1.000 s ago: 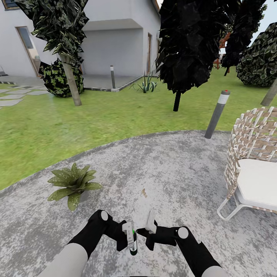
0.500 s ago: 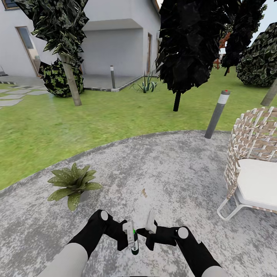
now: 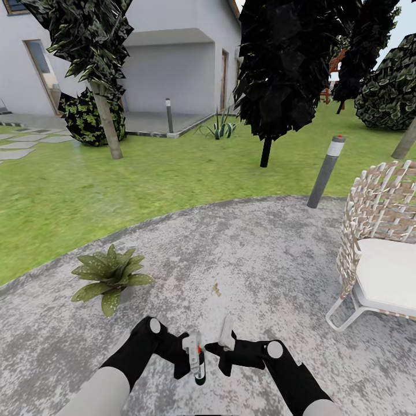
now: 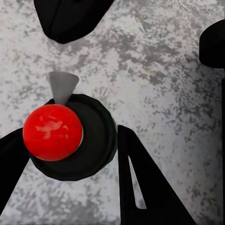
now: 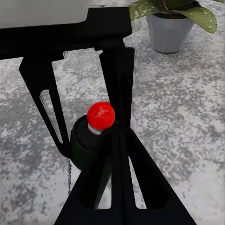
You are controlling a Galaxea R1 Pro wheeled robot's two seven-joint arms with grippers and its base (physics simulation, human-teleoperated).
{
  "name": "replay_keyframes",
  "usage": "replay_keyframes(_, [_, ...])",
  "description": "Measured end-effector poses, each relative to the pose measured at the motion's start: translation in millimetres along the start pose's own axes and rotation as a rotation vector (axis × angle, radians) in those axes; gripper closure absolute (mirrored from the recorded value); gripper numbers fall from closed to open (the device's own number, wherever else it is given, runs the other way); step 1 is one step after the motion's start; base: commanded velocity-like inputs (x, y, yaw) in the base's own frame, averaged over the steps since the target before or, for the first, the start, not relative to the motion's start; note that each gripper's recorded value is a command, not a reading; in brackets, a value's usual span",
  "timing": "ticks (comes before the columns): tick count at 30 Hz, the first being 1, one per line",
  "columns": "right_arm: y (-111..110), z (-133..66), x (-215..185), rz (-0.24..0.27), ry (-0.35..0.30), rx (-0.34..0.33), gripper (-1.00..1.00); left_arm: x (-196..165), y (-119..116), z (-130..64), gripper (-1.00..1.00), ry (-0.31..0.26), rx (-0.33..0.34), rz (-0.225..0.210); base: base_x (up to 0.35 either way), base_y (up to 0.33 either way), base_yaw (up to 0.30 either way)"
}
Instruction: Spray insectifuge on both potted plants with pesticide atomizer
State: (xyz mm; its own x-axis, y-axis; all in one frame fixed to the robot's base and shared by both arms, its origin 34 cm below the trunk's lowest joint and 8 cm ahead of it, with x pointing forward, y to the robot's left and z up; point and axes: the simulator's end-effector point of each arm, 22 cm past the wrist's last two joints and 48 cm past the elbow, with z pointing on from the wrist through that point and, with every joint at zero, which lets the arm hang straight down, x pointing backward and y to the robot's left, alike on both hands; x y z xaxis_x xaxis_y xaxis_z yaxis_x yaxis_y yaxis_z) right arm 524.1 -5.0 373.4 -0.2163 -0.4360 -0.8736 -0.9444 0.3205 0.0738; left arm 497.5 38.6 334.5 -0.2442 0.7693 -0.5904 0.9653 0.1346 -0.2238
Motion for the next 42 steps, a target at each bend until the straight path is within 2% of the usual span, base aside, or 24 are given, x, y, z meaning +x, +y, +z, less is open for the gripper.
replay_keyframes(4, [0.0, 0.0, 0.0, 0.000, 0.000, 0.000, 1.00, 15.9, 1.4, -3.9, 1.00, 0.026, -0.005, -0.006, 0.000, 0.000, 0.000])
replay_keyframes(14, [0.2, -0.5, 1.9, 0.001, 0.004, -0.001, 1.00, 102.5, 24.6, -49.1, 1.00, 0.147, -0.065, -0.058, 0.000, 0.000, 0.000])
replay_keyframes(15, [-0.1, -1.0, 2.4, 0.001, 0.005, 0.000, -1.00, 108.6, 25.7, -52.7, 1.00, 0.155, -0.069, -0.062, 0.000, 0.000, 0.000])
replay_keyframes(19, [-1.1, -3.5, 7.0, 0.002, 0.013, 0.001, -1.00, 148.2, 30.8, -75.4, 1.00, 0.213, -0.088, -0.090, 0.000, 0.000, 0.000])
replay_keyframes(22, [-3.0, -4.8, 9.6, 0.006, 0.017, 0.009, -1.00, 168.3, 28.5, -80.8, 1.00, 0.234, -0.105, -0.115, 0.000, 0.000, 0.000])
replay_keyframes(24, [-5.9, -8.9, 16.0, 0.010, 0.027, 0.016, -1.00, 172.9, 36.5, -81.5, 1.00, 0.233, -0.155, -0.123, 0.000, 0.000, 0.000])
replay_keyframes(27, [-18.9, -27.5, 49.5, 0.032, 0.084, 0.064, -1.00, 183.0, 56.3, -81.6, 1.00, 0.232, -0.294, -0.139, 0.000, 0.000, 0.000])
replay_keyframes(29, [-28.8, -54.3, 108.8, 0.104, 0.183, 0.144, -1.00, 194.3, 59.7, -70.5, 1.00, 0.217, -0.404, -0.186, 0.000, 0.000, 0.000])
replay_keyframes(30, [-28.3, -62.5, 131.0, 0.138, 0.219, 0.175, -1.00, 195.6, 58.8, -63.8, 1.00, 0.203, -0.436, -0.211, 0.000, 0.000, 0.000])
replay_keyframes(31, [-25.2, -72.4, 162.1, 0.187, 0.273, 0.227, -1.00, 197.7, 57.4, -53.5, 1.00, 0.181, -0.482, -0.258, 0.000, 0.000, 0.000])
replay_keyframes(33, [-20.0, -86.1, 201.7, 0.248, 0.349, 0.316, -1.00, 201.5, 57.4, -42.7, 1.00, 0.146, -0.556, -0.340, 0.000, 0.000, 0.000])
replay_keyframes(34, [-17.9, -97.0, 226.7, 0.276, 0.403, 0.395, -1.00, 202.8, 61.8, -39.6, 1.00, 0.114, -0.629, -0.400, 0.000, 0.000, 0.000])
replay_keyframes(35, [-18.4, -105.8, 241.5, 0.288, 0.440, 0.457, -1.00, 201.9, 66.0, -38.9, 1.00, 0.088, -0.683, -0.440, 0.000, 0.000, 0.000])
replay_keyframes(36, [-20.5, -114.7, 253.1, 0.293, 0.471, 0.521, -1.00, 201.2, 69.8, -38.9, 1.00, 0.063, -0.736, -0.475, 0.000, 0.000, 0.000])
replay_keyframes(37, [-25.5, -126.6, 264.3, 0.290, 0.504, 0.620, -1.00, 204.1, 73.7, -41.3, 1.00, 0.034, -0.814, -0.529, 0.000, 0.000, 0.000])
replay_keyframes(38, [-29.7, -133.9, 268.1, 0.295, 0.513, 0.691, -1.00, 209.0, 74.7, -43.9, 1.00, 0.021, -0.865, -0.569, 0.000, 0.000, 0.000])
replay_keyframes(39, [-35.3, -141.8, 269.0, 0.322, 0.503, 0.794, -1.00, 219.4, 72.0, -46.8, 1.00, 0.008, -0.928, -0.635, 0.000, 0.000, 0.000])
replay_keyframes(41, [-39.3, -153.7, 269.9, 0.381, 0.483, 0.940, -1.00, 240.1, 55.0, -44.6, 1.00, -0.004, -0.988, -0.742, 0.000, 0.000, 0.000])
replay_keyframes(42, [-38.2, -159.1, 272.4, 0.409, 0.481, 0.983, -1.00, 246.7, 46.4, -42.5, 1.00, -0.008, -1.001, -0.768, 0.000, 0.000, 0.000])
